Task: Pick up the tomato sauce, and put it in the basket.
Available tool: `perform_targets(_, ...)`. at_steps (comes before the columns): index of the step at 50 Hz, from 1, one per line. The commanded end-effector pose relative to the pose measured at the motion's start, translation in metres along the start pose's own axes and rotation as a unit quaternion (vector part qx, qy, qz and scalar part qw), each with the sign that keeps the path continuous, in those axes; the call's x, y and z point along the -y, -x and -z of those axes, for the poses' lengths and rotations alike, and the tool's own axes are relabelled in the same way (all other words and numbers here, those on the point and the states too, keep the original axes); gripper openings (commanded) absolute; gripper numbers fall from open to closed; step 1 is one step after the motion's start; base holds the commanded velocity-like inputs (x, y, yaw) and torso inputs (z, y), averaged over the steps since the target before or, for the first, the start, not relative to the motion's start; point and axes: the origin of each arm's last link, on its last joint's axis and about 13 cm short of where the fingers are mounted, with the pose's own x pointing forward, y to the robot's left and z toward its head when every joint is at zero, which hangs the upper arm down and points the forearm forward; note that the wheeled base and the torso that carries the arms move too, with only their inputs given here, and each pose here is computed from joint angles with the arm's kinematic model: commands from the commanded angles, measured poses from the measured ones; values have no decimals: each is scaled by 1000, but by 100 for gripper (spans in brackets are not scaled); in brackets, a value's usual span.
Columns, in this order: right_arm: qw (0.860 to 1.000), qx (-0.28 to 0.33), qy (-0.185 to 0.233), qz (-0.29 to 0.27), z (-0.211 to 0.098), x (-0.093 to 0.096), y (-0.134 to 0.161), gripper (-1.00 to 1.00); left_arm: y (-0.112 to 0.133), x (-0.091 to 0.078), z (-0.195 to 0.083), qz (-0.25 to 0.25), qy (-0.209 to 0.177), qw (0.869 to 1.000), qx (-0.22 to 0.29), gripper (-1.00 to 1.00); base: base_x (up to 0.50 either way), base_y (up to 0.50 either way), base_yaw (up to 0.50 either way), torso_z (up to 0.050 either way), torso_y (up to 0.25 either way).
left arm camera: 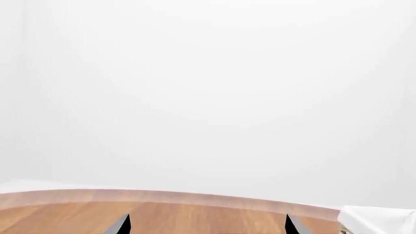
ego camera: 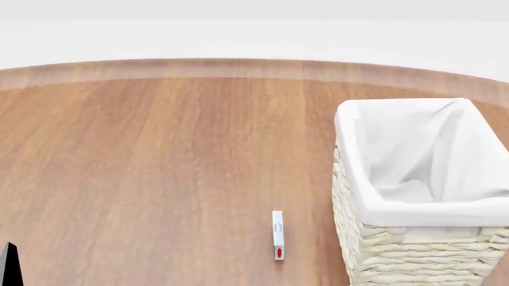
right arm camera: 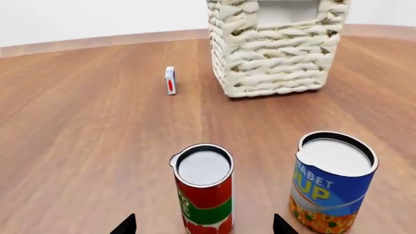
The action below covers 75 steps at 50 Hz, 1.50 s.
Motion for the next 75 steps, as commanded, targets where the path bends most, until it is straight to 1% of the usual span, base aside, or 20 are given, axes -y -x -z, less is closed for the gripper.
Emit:
perform_targets(1, 1000, -17, -5, -6, 0, 2, -15, 100, 0, -1, 2, -2, 0, 1000, -1, 100, 0, 0, 0, 0, 0)
perform_targets(7, 1000, -24, 4, -10, -2, 2, -23, 100, 0, -2, 2, -2, 1, 1000, -2, 100, 0, 0, 0, 0, 0)
perform_targets(17, 999, -32, -1, -13, 0, 4, -33, 100, 1, -3, 1, -3, -1, 1000, 0, 100, 0, 0, 0, 0, 0)
perform_targets(21, 999, -44, -11, -16, 4, 4, -37, 100, 1, -3, 1, -3, 1, 1000, -1, 100, 0, 0, 0, 0, 0)
perform_targets(31, 998, -60, -7, -10, 10, 9, -44, 100, 1, -4, 1, -3, 0, 1000, 0, 100, 0, 0, 0, 0, 0)
perform_targets(41, 998, -65, -6, -19, 5, 7, -52, 100, 1, -4, 4, -4, -1, 1000, -2, 100, 0, 0, 0, 0, 0)
perform_targets(50, 997, -76, -4, -21, 8, 7, -63, 100, 1, -5, 5, -4, 0, 1000, -2, 100, 0, 0, 0, 0, 0)
perform_targets(55, 996, -86, -18, -22, 11, 8, -71, 100, 1, -6, 6, -6, 0, 1000, -3, 100, 0, 0, 0, 0, 0)
perform_targets(56, 996, -87, -13, -21, 12, 8, -72, 100, 1, -6, 6, -6, -1, 1000, -3, 100, 0, 0, 0, 0, 0)
perform_targets(65, 995, -98, -19, -19, 19, 10, -77, 100, 1, -8, 7, -9, -1, 1000, -4, 100, 0, 0, 0, 0, 0)
perform_targets(75, 995, -97, -12, -21, 13, 9, -80, 100, 2, -9, 7, -8, 0, 1000, -4, 100, 0, 0, 0, 0, 0)
